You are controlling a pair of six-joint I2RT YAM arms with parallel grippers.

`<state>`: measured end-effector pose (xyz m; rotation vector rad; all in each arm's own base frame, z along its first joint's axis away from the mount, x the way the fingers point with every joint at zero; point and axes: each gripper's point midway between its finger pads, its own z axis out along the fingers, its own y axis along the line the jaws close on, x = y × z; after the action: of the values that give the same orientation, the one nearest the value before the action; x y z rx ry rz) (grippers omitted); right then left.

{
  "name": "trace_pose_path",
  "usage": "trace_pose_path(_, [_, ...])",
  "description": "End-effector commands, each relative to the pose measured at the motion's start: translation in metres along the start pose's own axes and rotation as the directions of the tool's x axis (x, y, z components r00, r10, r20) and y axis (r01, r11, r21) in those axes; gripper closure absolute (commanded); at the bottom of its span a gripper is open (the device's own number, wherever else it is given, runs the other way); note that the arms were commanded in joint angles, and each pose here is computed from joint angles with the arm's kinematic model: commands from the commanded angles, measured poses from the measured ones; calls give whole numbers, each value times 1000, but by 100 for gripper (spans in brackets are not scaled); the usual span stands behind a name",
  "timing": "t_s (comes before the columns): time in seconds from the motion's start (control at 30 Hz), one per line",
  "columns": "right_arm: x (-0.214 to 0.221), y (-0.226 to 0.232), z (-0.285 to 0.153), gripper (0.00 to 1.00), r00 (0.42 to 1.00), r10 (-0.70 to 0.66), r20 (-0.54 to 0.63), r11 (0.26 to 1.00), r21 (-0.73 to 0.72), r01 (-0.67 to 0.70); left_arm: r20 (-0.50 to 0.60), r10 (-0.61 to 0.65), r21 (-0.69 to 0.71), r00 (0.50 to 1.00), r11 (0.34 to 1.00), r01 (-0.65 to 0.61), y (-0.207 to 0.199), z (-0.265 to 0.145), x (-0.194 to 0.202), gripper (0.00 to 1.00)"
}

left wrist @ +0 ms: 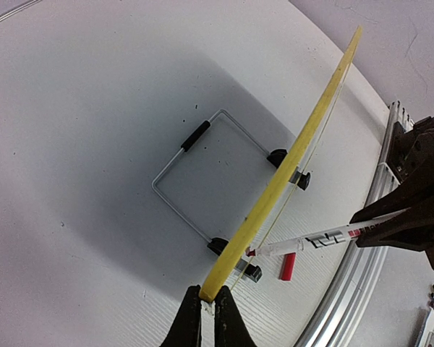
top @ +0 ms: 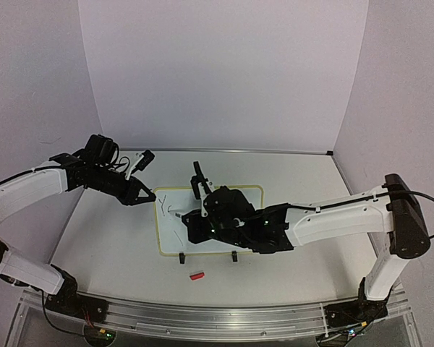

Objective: Write a sentence on the whiteboard

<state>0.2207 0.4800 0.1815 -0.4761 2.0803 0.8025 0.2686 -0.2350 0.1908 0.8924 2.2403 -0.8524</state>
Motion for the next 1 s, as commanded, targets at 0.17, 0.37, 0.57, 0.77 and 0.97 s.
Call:
trace_pose_path(0.17, [-31,1,-22,100,998,-7,60,1000,14,6,-7,12,-21,1000,1000,-12,-2,-5,0,100])
trace_pose_path(0.37, [-36,1,-25,100,997,-14,74,1000,20,13,-9,11,-21,1000,1000,-11,-1,-4,0,100])
trace_pose_path(0.57, [-40,6,-22,100,996,-23,80,1000,9,23,-9,10,-21,1000,1000,-10,-1,-4,0,100])
trace_pose_path(0.77, [-40,9,-19,100,997,-24,77,1000,-1,24,-9,10,-21,1000,1000,-10,-1,-4,0,100])
trace_pose_path(0.97, [-39,10,-15,100,997,-24,77,1000,0,24,-9,10,-21,1000,1000,-10,-1,-4,0,100])
